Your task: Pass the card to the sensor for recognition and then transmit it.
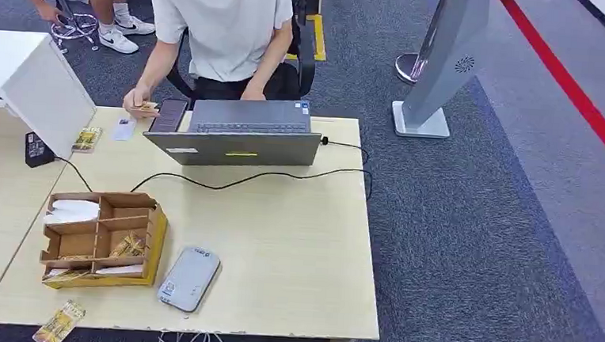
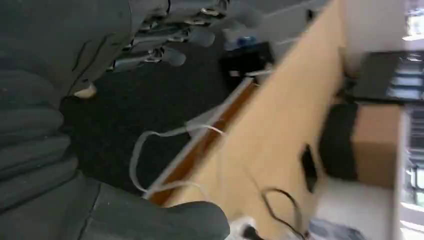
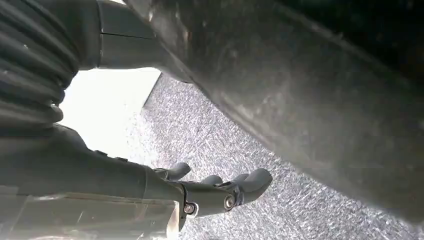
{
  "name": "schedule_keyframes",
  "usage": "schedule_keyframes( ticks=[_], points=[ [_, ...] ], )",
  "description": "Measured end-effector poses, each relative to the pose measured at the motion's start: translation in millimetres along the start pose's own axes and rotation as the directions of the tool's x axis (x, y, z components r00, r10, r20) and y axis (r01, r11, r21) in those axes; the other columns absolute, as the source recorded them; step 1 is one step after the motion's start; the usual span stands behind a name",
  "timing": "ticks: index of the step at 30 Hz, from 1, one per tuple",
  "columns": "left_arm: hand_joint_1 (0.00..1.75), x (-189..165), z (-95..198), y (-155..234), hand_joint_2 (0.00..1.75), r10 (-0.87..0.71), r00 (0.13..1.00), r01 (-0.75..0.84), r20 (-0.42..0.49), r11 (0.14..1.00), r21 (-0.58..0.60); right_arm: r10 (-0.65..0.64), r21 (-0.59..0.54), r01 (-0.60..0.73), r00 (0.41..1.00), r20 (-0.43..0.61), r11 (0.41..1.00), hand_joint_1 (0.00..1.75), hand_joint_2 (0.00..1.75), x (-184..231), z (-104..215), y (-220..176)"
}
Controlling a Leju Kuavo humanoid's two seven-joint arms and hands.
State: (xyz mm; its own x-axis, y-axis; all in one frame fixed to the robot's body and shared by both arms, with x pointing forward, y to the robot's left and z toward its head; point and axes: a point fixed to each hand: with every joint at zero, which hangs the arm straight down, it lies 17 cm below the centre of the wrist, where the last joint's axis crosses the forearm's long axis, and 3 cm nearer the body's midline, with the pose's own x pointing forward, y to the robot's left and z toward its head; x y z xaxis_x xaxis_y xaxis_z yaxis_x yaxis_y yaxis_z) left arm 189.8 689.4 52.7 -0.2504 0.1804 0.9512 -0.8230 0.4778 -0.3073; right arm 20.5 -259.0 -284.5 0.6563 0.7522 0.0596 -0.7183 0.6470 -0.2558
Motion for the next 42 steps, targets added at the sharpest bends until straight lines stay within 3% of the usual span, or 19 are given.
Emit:
schedule_keyframes(
  ticks=[3,6,9,12,15,19,24,25,34,42],
  points=[
    [0.0,-76,36,80,1.75,0.079,0.984,-0.023,-0.161,0.947,0.321,0.017,0.004,-0.018,1.0,0.007,1.0,0.0,1.75,3,-1,-2],
    [0.0,-151,106,121,1.75,0.125,0.943,0.057,-0.308,0.853,0.519,0.03,0.002,-0.03,0.999,0.017,1.0,0.0,1.75,7,-1,-3],
    [0.0,-201,159,124,1.75,0.184,0.894,0.099,-0.409,0.808,0.58,0.034,0.002,-0.035,0.999,0.022,0.999,0.0,1.75,8,-1,-4],
    [0.0,-226,186,120,1.75,0.22,0.859,0.125,-0.462,0.785,0.607,0.042,0.003,-0.042,0.999,0.019,0.999,0.0,1.75,7,-1,-4],
    [0.0,-261,227,114,1.75,0.247,0.772,0.222,-0.585,0.757,0.614,0.097,0.025,-0.097,0.995,0.008,0.995,0.0,1.75,5,-1,-2],
    [0.0,-305,282,80,1.75,0.272,0.634,0.269,-0.724,0.8,0.537,0.125,0.035,-0.125,0.992,0.013,0.991,0.0,1.75,8,-1,0],
    [0.0,-321,298,54,1.75,0.184,0.553,0.292,-0.813,0.871,0.395,0.044,0.066,-0.045,0.999,0.008,0.997,0.0,1.75,8,1,6],
    [0.0,-323,300,49,1.75,0.156,0.537,0.297,-0.829,0.885,0.359,0.023,0.07,-0.023,1.0,0.006,0.997,0.0,0.0,7,1,7],
    [0.0,-336,317,25,1.75,-0.114,0.415,0.329,-0.903,0.944,0.032,-0.173,0.116,0.175,0.985,-0.026,0.978,0.0,0.0,-4,4,18],
    [0.0,-344,341,14,1.75,-0.357,0.297,0.333,-0.886,0.908,-0.254,-0.364,0.124,0.364,0.931,-0.026,0.923,0.0,0.0,4,3,10]
  ],
)
